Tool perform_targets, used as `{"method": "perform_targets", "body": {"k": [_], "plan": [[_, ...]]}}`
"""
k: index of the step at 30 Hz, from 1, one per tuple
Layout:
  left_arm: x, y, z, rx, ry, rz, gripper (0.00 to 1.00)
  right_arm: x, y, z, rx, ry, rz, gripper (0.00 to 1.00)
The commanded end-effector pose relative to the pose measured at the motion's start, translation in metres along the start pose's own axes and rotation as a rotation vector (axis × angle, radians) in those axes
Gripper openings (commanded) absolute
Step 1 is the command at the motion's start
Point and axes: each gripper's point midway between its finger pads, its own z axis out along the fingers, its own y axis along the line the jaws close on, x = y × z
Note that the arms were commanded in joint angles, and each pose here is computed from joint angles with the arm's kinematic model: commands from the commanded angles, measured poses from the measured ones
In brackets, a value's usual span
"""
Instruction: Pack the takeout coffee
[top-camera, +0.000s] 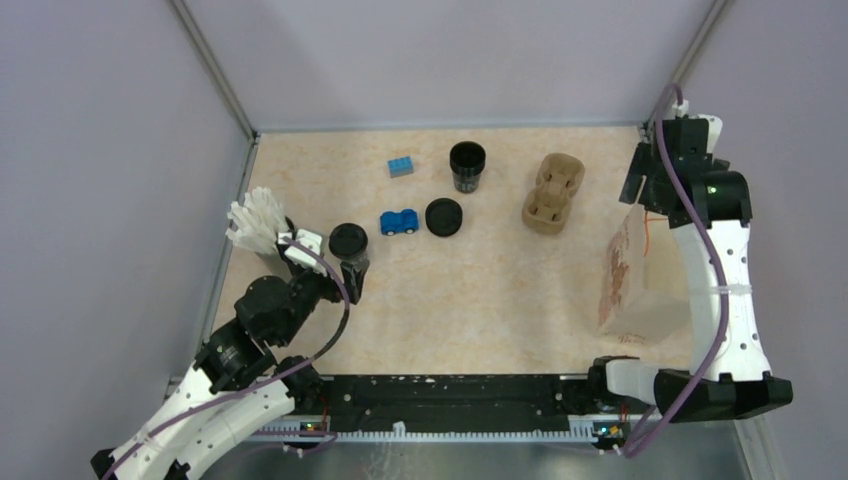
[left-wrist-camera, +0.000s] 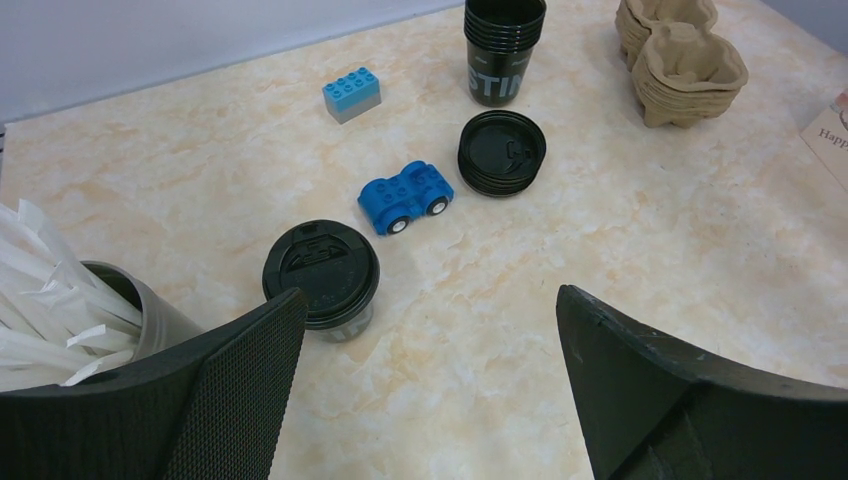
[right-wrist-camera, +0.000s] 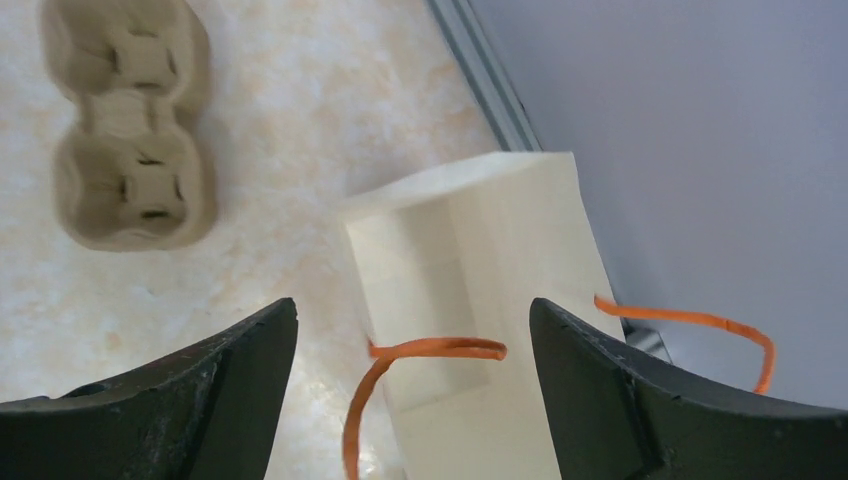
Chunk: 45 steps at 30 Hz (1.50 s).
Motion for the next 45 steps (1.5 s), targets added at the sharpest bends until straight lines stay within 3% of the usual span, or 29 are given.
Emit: {"method": "perform_targets", "body": {"k": [1, 7, 10, 15, 20, 24, 33, 45], "plan": [[-0.005, -0.006, 0.004, 0.03, -0.025, 0.005, 0.99, 0.028, -0.003, 0.015, -0.012, 0.105, -0.028, 0.85], [-0.005, -0.009, 0.005, 0.043, -0.02, 0.009, 0.99, 0.044, 0.027, 0.027, -0.163, 0.142, -0.05, 0.79], [-0.005, -0.009, 0.005, 0.046, -0.022, 0.01, 0.99, 0.051, 0.033, 0.024, -0.215, 0.147, -0.07, 0.62], [-0.005, -0.01, 0.005, 0.048, -0.023, 0.009, 0.99, 0.042, 0.031, 0.004, -0.269, 0.095, -0.084, 0.27], [-0.005, -0.009, 0.005, 0.043, -0.025, 0.009, 0.99, 0.033, 0.056, -0.035, -0.504, 0.03, -0.088, 0.08], [-0.003, -0.008, 0.006, 0.039, -0.019, 0.011, 0.99, 0.036, 0.075, -0.07, -0.701, 0.001, -0.094, 0.03], [0.001, -0.009, 0.012, 0.026, 0.01, -0.017, 0.99, 0.052, 0.1, -0.095, -0.836, 0.002, -0.149, 0.02], [0.011, -0.021, 0.019, 0.002, 0.105, -0.228, 0.99, 0.079, 0.196, -0.113, -0.851, 0.016, -0.386, 0.02]]}}
